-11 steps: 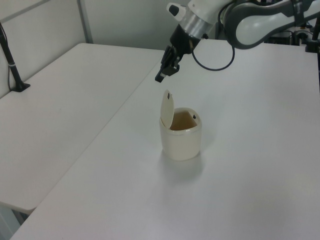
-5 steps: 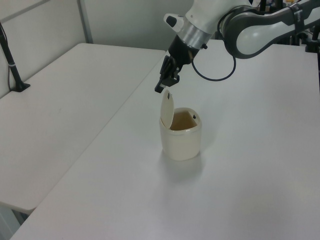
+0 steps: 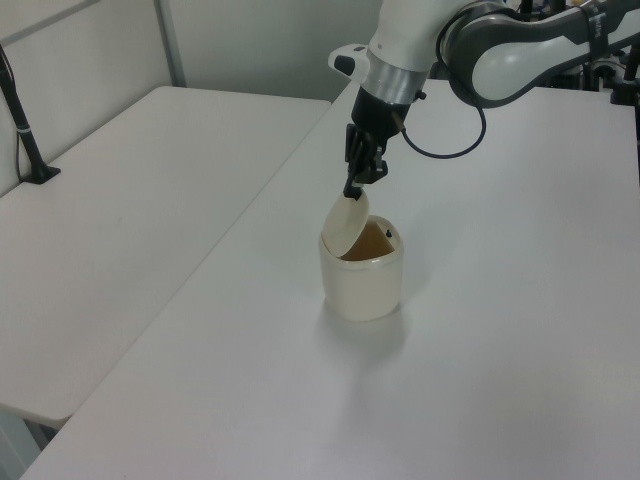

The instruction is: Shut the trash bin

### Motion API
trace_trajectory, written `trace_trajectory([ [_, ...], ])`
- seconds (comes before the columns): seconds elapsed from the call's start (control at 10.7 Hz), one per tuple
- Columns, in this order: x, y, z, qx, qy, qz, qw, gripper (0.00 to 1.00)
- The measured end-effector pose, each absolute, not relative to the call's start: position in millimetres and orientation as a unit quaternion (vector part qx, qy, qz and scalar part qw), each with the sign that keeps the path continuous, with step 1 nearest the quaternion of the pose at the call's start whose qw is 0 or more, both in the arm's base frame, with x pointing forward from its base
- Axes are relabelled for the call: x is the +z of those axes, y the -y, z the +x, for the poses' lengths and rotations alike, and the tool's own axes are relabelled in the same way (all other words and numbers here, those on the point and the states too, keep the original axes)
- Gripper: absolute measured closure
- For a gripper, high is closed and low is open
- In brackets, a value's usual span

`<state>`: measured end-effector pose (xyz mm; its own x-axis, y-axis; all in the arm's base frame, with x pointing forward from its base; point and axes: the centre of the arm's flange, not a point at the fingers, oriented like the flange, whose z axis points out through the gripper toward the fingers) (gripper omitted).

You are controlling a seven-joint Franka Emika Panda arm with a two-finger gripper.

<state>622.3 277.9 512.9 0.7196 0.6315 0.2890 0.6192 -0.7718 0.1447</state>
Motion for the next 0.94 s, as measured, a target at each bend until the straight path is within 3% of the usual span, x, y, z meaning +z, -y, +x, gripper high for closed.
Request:
trace_trajectory([
  [0.38,490.4,-269.1,616.3,0.099,-0.351,0.93,0.048,0.99],
  [0.66,446.6,-272.3,622.3,0.065,-0.354,0.932,0.052,0.99],
  [0.94,441.4,-273.1,623.8,0.062,-0.355,0.931,0.053,0.99],
])
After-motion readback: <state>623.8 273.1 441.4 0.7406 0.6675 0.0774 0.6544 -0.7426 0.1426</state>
